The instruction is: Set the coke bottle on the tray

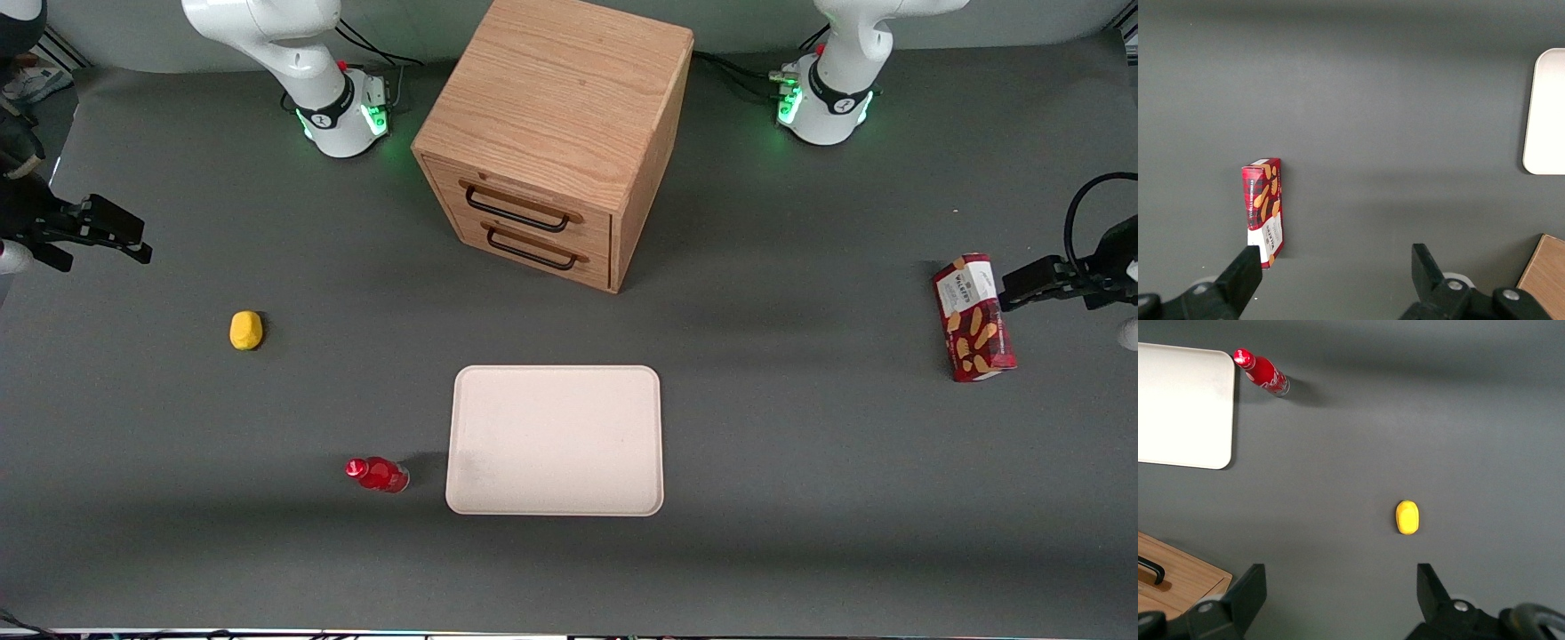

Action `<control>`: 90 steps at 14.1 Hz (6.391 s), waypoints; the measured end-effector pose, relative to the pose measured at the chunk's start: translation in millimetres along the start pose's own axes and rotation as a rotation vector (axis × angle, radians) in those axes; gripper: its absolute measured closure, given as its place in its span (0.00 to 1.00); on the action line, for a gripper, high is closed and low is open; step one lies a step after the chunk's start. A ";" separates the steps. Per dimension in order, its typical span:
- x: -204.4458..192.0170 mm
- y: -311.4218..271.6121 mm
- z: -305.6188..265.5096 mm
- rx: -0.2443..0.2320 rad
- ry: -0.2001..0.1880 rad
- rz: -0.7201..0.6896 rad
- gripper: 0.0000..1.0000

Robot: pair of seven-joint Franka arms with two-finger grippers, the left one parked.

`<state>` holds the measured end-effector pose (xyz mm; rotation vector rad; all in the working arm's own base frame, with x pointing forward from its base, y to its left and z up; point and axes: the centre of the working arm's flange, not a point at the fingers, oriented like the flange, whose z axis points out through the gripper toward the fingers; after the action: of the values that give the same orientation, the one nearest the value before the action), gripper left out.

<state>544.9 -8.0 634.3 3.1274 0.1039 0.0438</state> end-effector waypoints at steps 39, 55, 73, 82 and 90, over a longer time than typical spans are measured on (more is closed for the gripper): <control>186.0 -156.5 131.5 0.037 0.046 -0.048 0.00; 212.1 -170.7 274.8 0.042 0.048 -0.061 0.00; 211.1 -170.9 306.0 0.029 0.061 -0.069 0.69; 194.8 -165.1 230.9 -0.024 0.022 -0.080 0.69; 143.7 -159.8 81.3 -0.037 0.047 -0.078 0.69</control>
<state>680.0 160.1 554.9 3.0832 0.2223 0.1165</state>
